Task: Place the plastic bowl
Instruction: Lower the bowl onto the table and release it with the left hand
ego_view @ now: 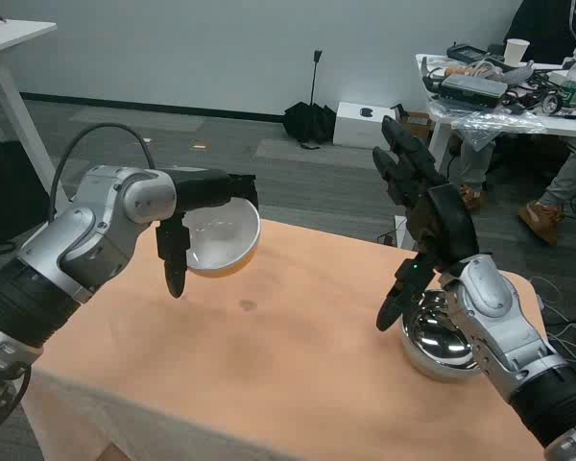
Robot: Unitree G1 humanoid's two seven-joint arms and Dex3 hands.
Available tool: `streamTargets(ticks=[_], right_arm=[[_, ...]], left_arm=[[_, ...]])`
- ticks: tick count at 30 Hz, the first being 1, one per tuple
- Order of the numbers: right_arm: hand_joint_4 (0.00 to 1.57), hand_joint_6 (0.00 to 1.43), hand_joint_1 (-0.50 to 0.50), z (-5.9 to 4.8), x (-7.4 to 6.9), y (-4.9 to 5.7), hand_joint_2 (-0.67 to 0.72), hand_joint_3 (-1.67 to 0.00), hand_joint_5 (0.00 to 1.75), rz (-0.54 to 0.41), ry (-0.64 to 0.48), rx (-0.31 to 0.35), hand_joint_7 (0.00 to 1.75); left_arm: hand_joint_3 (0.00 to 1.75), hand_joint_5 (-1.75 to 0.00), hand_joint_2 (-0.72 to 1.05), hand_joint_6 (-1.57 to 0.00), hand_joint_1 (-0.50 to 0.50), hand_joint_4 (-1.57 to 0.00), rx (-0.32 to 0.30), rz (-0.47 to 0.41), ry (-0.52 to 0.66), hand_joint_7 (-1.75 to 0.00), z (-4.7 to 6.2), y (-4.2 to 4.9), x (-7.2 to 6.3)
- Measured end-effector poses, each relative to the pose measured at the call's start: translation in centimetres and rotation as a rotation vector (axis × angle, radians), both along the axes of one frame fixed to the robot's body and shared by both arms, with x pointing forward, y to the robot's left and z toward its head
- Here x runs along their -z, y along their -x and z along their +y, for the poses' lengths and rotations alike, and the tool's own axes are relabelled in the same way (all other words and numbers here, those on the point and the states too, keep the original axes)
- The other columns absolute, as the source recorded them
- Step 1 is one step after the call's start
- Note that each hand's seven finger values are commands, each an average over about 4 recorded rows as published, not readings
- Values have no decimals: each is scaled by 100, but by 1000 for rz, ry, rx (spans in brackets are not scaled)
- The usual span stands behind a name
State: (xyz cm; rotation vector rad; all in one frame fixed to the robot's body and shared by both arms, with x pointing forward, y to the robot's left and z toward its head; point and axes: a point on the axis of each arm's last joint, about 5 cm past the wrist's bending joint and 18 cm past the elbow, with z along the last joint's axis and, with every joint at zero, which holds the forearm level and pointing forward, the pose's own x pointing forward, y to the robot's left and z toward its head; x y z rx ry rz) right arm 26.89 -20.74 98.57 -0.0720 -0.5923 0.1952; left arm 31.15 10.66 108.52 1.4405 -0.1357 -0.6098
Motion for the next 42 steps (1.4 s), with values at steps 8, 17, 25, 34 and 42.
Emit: streamTargets(ticks=[8, 17, 25, 34, 42], right_arm=[[0, 0, -46, 44, 7, -20, 60, 0, 0, 8, 8, -20, 0], [0, 0, -46, 45, 8, -20, 60, 0, 0, 8, 8, -20, 0], [0, 0, -46, 45, 8, -20, 60, 0, 0, 8, 8, -20, 0], [0, 0, -46, 45, 8, -20, 60, 0, 0, 8, 8, -20, 0], [0, 0, -46, 46, 8, -20, 60, 0, 0, 8, 7, -20, 0]], left_arm=[[17, -175, 105, -136, -50, -157, 22, -3, 10, -168, -23, 25, -19], [17, -175, 105, -136, -50, -157, 22, -2, 10, -168, -23, 25, -19], [17, -175, 105, -136, -50, -157, 22, -2, 10, -168, -23, 25, -19], [17, -175, 105, -136, -50, -157, 19, 14, 12, -168, -12, 23, 20], [17, -175, 105, -136, -50, -157, -23, 96, -9, -168, 44, -42, 203]])
